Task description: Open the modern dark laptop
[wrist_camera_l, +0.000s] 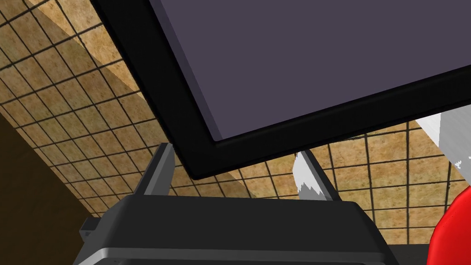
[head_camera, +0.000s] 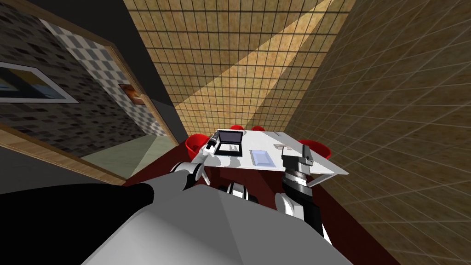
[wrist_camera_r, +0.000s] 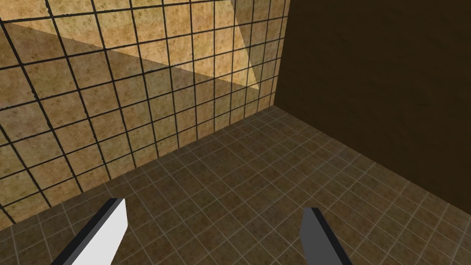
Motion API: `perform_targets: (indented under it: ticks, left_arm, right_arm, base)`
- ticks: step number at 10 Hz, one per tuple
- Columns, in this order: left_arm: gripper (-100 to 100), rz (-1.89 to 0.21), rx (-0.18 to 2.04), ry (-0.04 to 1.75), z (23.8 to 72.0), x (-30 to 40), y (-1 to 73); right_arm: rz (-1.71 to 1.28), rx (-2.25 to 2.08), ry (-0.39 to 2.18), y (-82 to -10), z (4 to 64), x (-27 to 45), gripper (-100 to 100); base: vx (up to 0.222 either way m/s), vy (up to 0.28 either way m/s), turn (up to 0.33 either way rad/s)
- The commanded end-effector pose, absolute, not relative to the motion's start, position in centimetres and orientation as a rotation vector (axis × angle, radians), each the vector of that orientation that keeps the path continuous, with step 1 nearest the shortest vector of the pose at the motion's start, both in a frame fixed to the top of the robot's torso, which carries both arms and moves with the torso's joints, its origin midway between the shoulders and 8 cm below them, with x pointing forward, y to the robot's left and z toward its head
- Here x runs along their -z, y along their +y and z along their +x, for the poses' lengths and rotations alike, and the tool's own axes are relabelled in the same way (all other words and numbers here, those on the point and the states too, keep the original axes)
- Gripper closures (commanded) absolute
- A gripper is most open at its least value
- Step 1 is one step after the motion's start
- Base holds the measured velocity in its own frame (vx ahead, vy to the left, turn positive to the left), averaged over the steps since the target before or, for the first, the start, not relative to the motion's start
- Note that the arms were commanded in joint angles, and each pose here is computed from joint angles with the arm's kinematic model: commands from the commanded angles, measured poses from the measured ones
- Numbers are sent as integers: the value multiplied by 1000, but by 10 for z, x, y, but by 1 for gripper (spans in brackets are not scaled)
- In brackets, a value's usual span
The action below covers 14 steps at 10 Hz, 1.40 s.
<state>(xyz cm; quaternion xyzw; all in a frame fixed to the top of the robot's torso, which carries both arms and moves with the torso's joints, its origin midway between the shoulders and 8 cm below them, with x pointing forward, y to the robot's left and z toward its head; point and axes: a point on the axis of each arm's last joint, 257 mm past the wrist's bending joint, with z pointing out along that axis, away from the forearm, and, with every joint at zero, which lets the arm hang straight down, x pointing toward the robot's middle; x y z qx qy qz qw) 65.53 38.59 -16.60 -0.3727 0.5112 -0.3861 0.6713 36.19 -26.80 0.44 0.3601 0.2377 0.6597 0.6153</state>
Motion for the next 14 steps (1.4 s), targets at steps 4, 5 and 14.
perform_targets:
  ticks: [4,5,14]
  left_arm:
    - [100,-828,785,1029,605,179,444]
    - [100,-807,795,1012,603,173,442]
    - [100,-764,729,894,553,187,449]
  right_arm:
    - [830,-1520,548,-268,362,-4,0]
    - [830,-1520,548,-268,362,-4,0]
    - [830,-1520,548,-268,362,-4,0]
  base:
    - [-20,-10,-146]
    - [-17,-9,-96]
    - [-6,44,-120]
